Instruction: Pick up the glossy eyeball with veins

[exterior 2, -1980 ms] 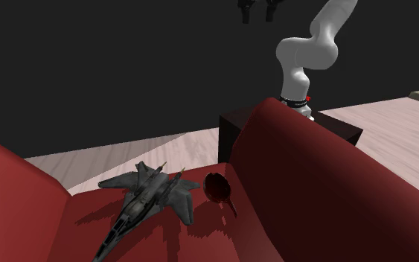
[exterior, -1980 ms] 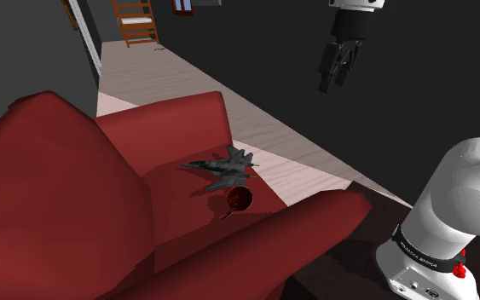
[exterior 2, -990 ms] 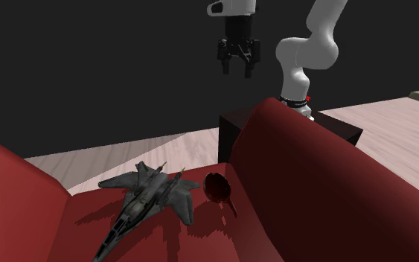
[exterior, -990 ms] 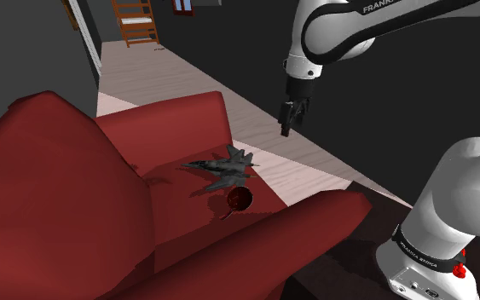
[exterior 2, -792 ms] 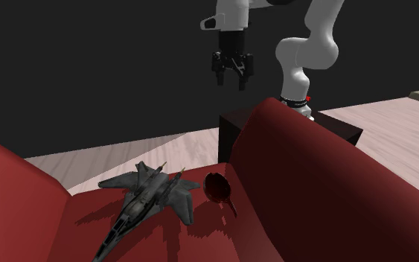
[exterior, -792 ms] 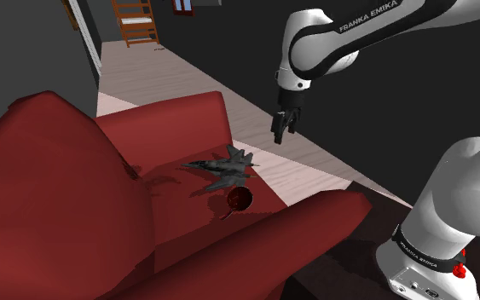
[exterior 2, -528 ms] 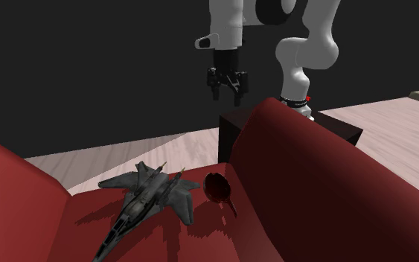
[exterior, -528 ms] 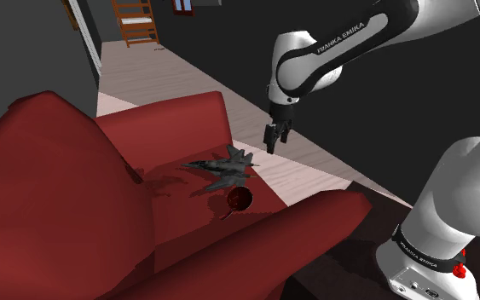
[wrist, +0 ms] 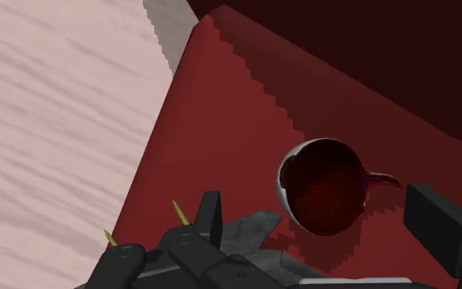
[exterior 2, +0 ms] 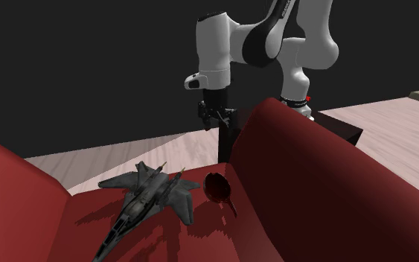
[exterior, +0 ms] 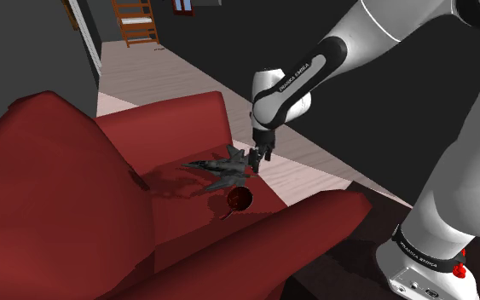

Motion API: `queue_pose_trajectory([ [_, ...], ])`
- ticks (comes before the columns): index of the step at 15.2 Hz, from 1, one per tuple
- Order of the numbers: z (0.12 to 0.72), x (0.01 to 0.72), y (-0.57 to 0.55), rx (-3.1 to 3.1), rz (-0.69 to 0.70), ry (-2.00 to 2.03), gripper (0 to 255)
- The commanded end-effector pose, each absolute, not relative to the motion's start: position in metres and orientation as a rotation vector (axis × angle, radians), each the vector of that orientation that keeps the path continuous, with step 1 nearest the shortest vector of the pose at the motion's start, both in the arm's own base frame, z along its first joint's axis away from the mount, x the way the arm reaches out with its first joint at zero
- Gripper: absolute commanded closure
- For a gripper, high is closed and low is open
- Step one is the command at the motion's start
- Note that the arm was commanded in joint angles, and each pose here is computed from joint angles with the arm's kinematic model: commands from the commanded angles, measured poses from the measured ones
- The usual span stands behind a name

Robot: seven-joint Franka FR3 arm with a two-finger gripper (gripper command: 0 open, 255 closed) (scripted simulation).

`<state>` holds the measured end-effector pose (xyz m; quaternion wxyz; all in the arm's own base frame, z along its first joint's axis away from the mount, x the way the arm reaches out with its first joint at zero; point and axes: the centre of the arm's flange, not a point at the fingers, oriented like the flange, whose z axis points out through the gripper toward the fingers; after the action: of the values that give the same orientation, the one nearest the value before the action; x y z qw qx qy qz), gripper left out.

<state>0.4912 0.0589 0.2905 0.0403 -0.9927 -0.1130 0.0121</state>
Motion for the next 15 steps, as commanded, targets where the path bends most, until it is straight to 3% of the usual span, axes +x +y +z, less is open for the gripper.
queue_pose_trajectory([
  [1, 0.266, 0.505, 0.066, -3.038, 0.046, -0.366, 0],
  [9, 0.171, 0.551, 0.088, -3.027, 0.088, -0.444, 0],
  [15, 0.142, 0.553, 0.089, -3.027, 0.09, -0.446, 0],
])
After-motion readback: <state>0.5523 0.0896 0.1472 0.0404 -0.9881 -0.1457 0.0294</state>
